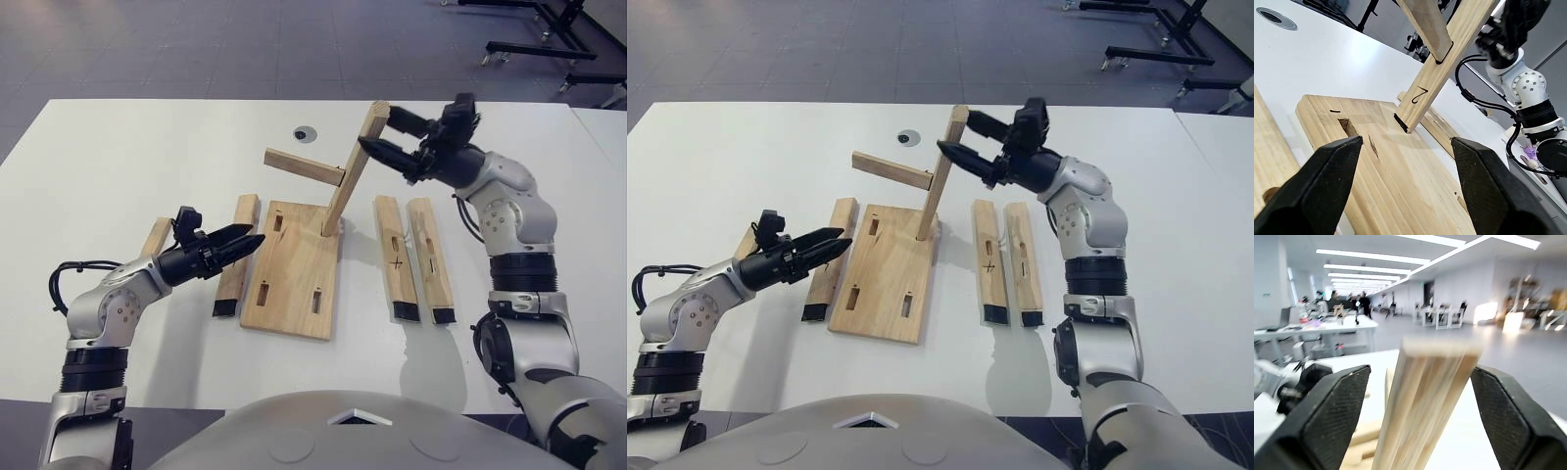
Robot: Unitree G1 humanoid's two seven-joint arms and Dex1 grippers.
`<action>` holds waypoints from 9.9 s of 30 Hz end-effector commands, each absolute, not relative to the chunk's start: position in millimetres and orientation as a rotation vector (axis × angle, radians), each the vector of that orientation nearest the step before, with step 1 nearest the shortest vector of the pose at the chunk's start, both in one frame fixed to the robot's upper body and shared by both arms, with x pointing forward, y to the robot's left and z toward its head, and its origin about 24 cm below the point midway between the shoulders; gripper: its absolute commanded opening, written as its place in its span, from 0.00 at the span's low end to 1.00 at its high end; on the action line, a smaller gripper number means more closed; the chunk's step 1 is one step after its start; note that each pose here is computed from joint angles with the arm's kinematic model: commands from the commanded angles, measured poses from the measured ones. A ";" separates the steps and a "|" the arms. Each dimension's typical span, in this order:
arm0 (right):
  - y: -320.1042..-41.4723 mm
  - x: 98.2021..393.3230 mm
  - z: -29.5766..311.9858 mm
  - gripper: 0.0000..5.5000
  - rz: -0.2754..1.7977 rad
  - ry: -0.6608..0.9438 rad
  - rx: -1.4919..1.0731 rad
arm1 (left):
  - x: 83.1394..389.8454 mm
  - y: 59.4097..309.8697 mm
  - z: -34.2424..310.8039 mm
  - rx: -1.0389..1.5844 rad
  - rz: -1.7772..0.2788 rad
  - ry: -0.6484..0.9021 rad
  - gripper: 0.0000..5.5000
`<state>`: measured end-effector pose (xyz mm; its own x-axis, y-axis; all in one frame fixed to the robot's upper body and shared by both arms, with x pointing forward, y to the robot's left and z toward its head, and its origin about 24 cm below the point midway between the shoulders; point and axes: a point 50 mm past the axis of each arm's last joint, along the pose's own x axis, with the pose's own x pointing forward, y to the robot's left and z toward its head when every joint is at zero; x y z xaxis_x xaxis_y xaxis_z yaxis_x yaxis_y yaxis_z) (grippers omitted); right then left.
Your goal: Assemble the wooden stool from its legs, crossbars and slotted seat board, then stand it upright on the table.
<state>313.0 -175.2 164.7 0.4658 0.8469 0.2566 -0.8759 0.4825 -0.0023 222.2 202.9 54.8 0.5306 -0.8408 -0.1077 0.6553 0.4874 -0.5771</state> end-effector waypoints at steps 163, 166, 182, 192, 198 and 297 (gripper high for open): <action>-213.4 220.8 55.9 0.37 0.207 0.604 -0.146 | 231.5 183.2 109.6 -0.243 -0.018 -0.048 0.60; -208.6 263.0 101.5 0.37 0.285 0.267 -0.320 | 238.9 179.3 126.3 -0.393 -0.120 -0.105 0.60; -133.5 245.7 266.3 0.37 1.181 -0.523 0.042 | 218.1 150.4 212.8 -0.470 -1.037 -0.302 0.66; -108.8 260.7 236.2 0.37 1.382 -0.394 0.098 | 228.7 132.8 222.8 -0.372 -1.194 -0.225 0.66; -105.1 251.6 219.2 0.37 1.503 -0.303 0.112 | 230.1 125.7 218.2 -0.376 -1.216 -0.210 0.66; -139.9 236.0 190.5 0.98 1.509 0.083 0.220 | 266.8 209.3 115.2 -0.016 -1.217 -0.189 0.37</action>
<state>234.0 -137.0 186.0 0.0550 0.9944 0.0898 -0.9776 0.0353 0.2073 275.9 212.0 131.0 0.3721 -0.8905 0.2618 0.8997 0.4154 0.1342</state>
